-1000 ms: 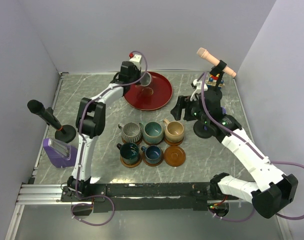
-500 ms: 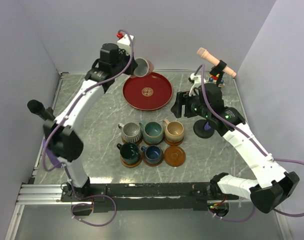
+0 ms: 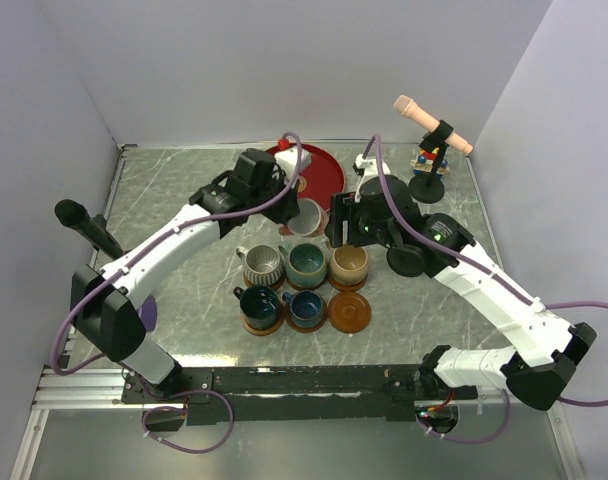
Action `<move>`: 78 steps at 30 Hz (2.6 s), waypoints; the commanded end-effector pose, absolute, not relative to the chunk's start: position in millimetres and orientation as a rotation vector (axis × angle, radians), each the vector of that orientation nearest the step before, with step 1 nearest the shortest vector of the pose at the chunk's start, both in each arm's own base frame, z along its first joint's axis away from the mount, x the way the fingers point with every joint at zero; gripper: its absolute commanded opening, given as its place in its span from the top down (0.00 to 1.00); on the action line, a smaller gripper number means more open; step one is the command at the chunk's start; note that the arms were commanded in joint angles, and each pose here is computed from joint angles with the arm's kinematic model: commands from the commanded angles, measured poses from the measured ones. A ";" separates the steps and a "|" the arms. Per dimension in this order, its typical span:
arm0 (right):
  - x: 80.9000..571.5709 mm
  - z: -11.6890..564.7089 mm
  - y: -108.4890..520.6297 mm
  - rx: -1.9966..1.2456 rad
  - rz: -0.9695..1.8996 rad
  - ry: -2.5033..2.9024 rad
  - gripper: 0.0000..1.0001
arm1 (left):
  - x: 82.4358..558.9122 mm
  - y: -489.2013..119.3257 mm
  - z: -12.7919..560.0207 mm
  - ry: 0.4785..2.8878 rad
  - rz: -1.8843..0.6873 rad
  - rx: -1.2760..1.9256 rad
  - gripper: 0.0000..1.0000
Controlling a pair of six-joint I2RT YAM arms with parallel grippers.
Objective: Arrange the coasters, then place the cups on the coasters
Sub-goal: Place the cup on the coaster.
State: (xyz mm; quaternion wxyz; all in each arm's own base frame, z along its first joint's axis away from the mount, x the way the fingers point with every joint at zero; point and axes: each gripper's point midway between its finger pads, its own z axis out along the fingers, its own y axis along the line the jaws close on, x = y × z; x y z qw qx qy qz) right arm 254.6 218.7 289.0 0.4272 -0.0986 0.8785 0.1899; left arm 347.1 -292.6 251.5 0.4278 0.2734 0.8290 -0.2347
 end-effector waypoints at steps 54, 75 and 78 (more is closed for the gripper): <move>278.9 282.8 197.2 -0.027 0.201 2.166 1.00 | 292.2 -275.9 337.9 1.644 -0.593 0.701 0.01; 262.6 277.6 209.9 -0.144 0.483 2.245 1.00 | 241.3 -328.0 285.0 1.574 -0.840 1.170 0.44; 262.5 273.8 209.5 -0.155 0.475 2.258 1.00 | 236.6 -331.3 282.1 1.569 -0.851 1.197 0.87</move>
